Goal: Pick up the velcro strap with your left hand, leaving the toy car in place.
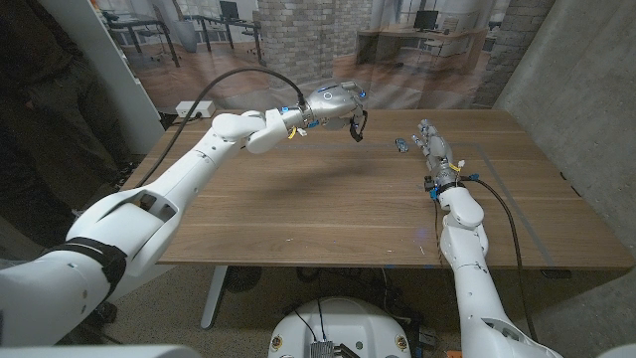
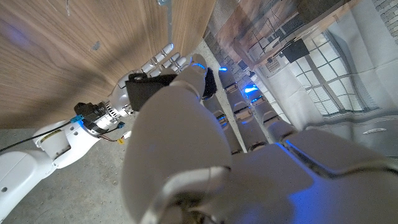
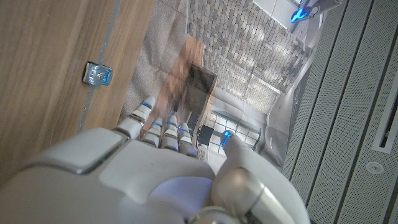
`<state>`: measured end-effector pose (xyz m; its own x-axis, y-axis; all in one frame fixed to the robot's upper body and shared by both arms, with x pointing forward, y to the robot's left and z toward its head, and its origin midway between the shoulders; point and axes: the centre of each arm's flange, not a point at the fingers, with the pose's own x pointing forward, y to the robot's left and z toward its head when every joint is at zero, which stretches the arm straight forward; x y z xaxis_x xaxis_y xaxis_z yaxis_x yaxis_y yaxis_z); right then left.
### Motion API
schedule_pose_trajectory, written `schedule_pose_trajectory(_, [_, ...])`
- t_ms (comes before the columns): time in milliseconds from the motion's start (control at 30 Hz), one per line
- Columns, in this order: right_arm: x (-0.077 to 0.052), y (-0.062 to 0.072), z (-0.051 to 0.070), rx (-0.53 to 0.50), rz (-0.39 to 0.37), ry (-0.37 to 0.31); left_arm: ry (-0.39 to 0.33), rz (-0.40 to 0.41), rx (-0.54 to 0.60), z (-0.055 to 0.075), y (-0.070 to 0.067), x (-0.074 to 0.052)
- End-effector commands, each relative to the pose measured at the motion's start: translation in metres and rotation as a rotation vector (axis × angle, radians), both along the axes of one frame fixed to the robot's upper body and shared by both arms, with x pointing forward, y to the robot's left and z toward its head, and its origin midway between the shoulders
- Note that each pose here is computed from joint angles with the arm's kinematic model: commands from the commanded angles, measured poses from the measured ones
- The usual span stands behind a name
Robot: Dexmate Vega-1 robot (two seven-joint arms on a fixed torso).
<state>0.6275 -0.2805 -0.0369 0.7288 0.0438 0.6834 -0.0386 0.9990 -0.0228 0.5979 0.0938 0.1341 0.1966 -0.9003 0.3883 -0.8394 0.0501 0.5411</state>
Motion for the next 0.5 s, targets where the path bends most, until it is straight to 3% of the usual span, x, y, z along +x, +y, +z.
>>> schedule_pose_trajectory(33, [-0.032, 0.018, -0.003, -0.026, -0.067, -0.025, -0.004, -0.056, -0.015, -0.006, 0.013, 0.006])
schedule_pose_trajectory(267, [-0.059, 0.037, -0.018, -0.015, -0.109, -0.032, 0.014, -0.085, -0.012, -0.016, 0.023, 0.012])
schedule_pose_trajectory(500, [-0.07, 0.047, -0.027, -0.002, -0.128, -0.024, 0.025, -0.092, -0.011, -0.022, 0.032, 0.013])
